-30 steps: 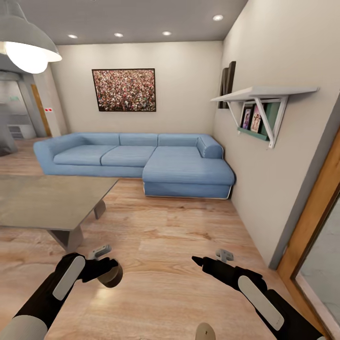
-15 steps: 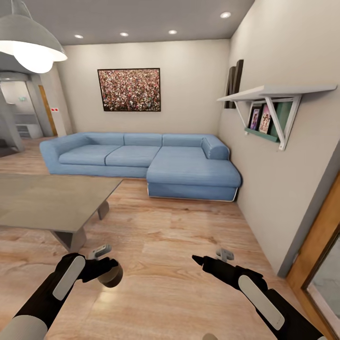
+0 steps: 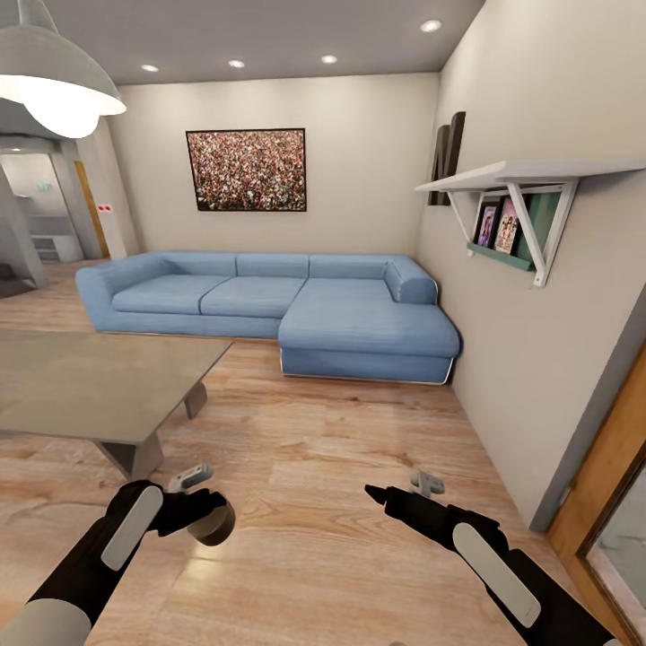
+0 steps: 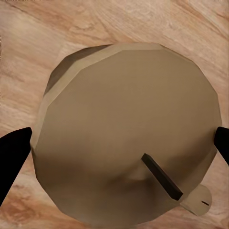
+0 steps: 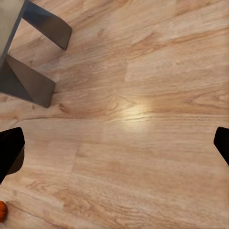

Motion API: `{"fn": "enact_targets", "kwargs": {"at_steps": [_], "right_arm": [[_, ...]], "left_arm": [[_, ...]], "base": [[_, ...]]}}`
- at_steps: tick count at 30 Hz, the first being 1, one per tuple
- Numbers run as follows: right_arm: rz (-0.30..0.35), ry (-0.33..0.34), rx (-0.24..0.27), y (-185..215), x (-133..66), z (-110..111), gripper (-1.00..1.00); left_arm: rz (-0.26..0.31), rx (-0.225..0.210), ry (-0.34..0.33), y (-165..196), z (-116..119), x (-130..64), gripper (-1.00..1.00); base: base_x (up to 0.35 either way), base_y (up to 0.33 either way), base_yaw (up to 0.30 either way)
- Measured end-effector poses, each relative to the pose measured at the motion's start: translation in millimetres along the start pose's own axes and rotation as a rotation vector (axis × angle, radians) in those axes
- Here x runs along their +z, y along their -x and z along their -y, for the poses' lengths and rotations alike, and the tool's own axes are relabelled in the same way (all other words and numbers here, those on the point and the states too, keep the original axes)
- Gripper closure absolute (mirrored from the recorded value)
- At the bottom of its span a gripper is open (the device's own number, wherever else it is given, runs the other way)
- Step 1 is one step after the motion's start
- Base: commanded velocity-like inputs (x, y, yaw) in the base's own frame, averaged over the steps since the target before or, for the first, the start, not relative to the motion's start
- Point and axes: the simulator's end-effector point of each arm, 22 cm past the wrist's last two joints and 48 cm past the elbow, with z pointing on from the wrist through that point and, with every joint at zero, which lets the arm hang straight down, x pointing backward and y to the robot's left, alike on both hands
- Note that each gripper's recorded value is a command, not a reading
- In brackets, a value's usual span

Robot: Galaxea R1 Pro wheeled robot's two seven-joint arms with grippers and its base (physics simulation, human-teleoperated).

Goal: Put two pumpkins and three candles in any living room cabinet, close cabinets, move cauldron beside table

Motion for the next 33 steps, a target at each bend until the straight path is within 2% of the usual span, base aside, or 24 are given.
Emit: {"fn": "enact_targets", "kwargs": {"at_steps": [6, 19, 29, 33], "right_arm": [[-0.004, -0.009, 0.003, -1, 0.5, 4, -1.0], [-0.022, -0.017, 0.016, -5, 0.5, 9, -1.0], [-0.015, -0.011, 0.018, -3, 0.3, 7, -1.0], [-0.017, -0.009, 0.023, -3, 0.4, 7, -1.0]], "left_arm": [[0.0, 0.009, 0.007, 1, -3, -1.5, 1.0], [0.036, 0.015, 0.09, 27, -60, -19.8, 1.0], [0.031, 0.02, 0.084, 25, -57, -18.5, 1.0], [0.026, 0.019, 0.068, 21, -47, -15.4, 1.0]], "base": [[0.0, 0.0, 0.0], [0.052, 0.016, 0.0], [0.021, -0.008, 0.0], [0.0, -0.003, 0.0]]}}
